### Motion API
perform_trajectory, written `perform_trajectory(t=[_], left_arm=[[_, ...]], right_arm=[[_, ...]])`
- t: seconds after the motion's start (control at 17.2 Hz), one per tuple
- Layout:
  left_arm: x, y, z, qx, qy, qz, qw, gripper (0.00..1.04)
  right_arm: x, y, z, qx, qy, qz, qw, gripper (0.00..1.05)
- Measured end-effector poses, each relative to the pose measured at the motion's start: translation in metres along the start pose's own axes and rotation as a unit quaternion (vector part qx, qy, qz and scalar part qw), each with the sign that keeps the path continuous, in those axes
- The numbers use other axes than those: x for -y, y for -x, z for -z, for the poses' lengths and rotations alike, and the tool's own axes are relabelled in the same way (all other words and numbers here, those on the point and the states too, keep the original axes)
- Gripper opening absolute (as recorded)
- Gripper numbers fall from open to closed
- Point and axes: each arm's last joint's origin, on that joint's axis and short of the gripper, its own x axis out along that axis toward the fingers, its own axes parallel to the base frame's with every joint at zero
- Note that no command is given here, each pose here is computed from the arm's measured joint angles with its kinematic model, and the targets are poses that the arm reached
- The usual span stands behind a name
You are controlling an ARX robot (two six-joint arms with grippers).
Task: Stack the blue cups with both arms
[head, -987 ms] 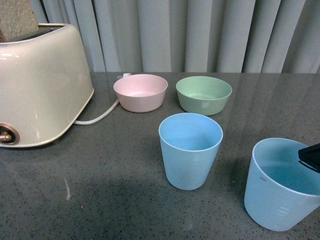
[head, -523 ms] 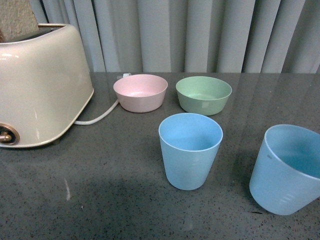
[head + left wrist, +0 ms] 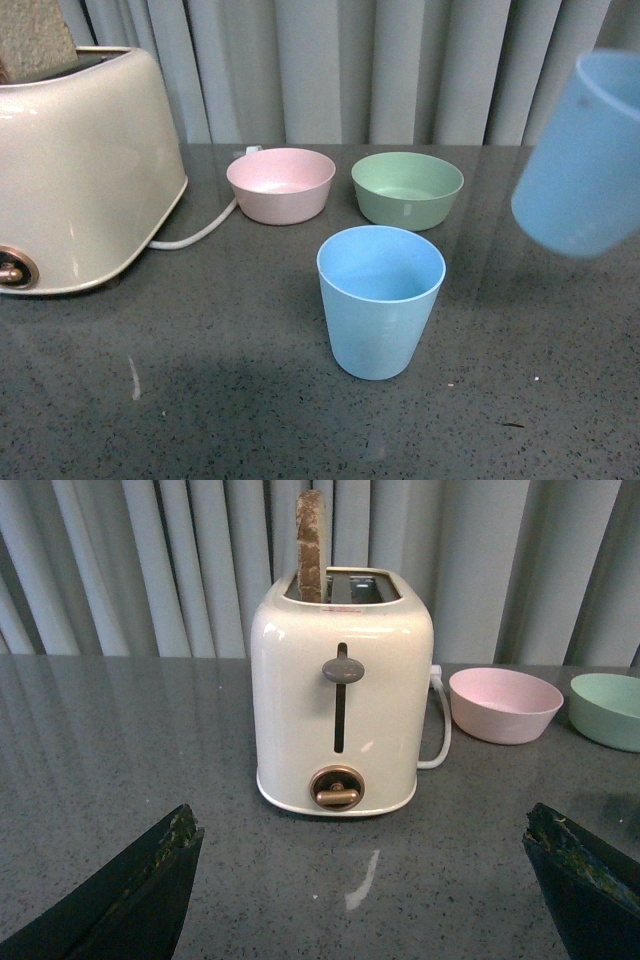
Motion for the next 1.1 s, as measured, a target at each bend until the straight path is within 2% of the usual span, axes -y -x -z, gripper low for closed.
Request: perform_trajectory(t=[0.17, 0.23, 0.29, 0.35, 0.46, 1.1], left_arm=[[0.000, 0.000, 0.000, 0.000, 0.000, 0.000, 1.000, 0.98], [0.000, 0.000, 0.000, 0.000, 0.000, 0.000, 1.000, 0.98], [0.000, 0.000, 0.000, 0.000, 0.000, 0.000, 1.000, 0.98], [0.000, 0.000, 0.000, 0.000, 0.000, 0.000, 1.000, 0.98], [0.000, 0.000, 0.000, 0.000, 0.000, 0.000, 1.000, 0.98], [0.000, 0.000, 0.000, 0.000, 0.000, 0.000, 1.000, 0.98]], right_arm=[[-0.027, 0.005, -0.027, 0.032, 0.026, -0.057, 0.998, 0.02], [-0.050, -0.015, -0.025, -0.001, 0.046, -0.097, 0.994, 0.02], [-0.060, -0.033, -0.013, -0.036, 0.061, -0.108, 0.992, 0.02], [-0.060, -0.046, -0.007, -0.054, 0.073, -0.092, 0.992, 0.02], [-0.068, -0.051, -0.001, -0.069, 0.080, -0.105, 0.989, 0.02], [-0.068, -0.061, 0.006, -0.082, 0.083, -0.088, 0.989, 0.02]])
